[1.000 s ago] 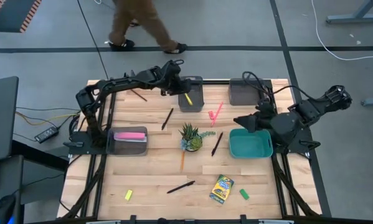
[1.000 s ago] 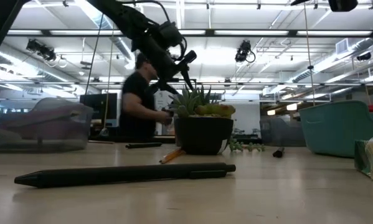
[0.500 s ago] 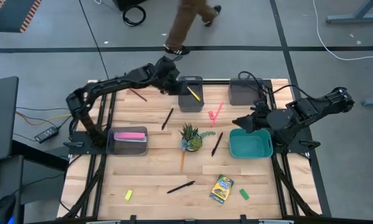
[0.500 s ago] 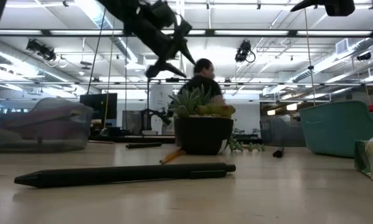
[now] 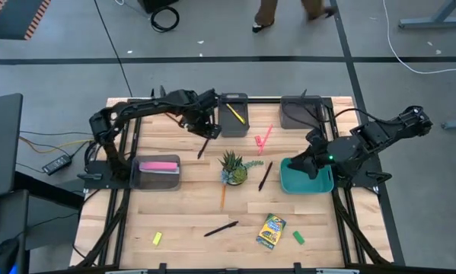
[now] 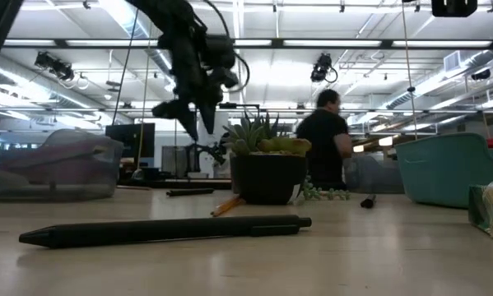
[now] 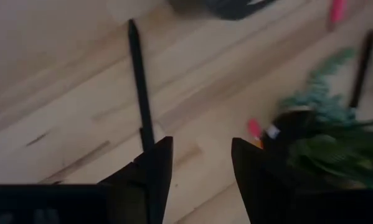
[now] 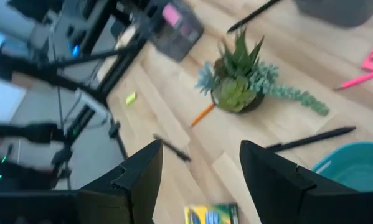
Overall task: Sort crayons/erasers/pens/pencils in bins
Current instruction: Put the left black pen into the left black bin
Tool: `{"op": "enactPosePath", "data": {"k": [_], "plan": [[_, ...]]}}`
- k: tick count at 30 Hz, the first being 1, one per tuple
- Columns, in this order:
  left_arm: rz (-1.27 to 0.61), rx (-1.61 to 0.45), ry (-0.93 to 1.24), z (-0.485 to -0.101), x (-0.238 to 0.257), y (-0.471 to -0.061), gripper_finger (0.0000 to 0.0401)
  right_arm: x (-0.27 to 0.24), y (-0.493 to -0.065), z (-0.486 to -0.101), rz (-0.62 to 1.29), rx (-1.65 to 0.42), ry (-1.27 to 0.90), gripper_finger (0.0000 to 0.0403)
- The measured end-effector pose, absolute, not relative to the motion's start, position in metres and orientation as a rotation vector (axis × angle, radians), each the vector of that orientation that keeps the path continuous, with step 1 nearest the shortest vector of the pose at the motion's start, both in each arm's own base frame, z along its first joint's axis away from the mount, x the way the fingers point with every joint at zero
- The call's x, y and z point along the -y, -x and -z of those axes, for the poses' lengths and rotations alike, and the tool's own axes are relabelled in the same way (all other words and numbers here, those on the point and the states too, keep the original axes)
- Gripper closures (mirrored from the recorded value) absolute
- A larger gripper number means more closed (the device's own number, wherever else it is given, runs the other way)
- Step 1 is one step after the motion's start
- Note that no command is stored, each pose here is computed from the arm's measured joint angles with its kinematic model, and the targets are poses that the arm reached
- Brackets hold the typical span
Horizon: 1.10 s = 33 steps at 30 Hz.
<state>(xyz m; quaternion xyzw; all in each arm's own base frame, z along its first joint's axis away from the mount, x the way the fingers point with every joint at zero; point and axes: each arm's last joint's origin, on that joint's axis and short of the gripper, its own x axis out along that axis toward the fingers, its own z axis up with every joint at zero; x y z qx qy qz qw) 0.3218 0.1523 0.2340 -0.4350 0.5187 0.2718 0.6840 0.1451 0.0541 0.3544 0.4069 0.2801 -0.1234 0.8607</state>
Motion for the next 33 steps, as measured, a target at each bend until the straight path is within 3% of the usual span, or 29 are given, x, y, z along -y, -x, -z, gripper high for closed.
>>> {"op": "enactPosePath", "data": {"k": [7, 14, 33], "plan": [[-0.625, -1.422, 0.912, -0.191, -0.143, -0.328, 0.0231, -0.055, -0.144, -0.352, 0.234, -0.638, -0.856, 0.0181], [-0.573, -1.53, 0.84, -0.166, -0.129, -0.338, 0.0219, -0.053, -0.143, -0.351, 0.294, -0.61, -0.839, 0.0181], [-0.601, -1.528, 0.756, -0.133, -0.117, -0.335, 0.0228, -0.051, -0.141, -0.349, 0.336, -0.627, -0.855, 0.0181]]}}
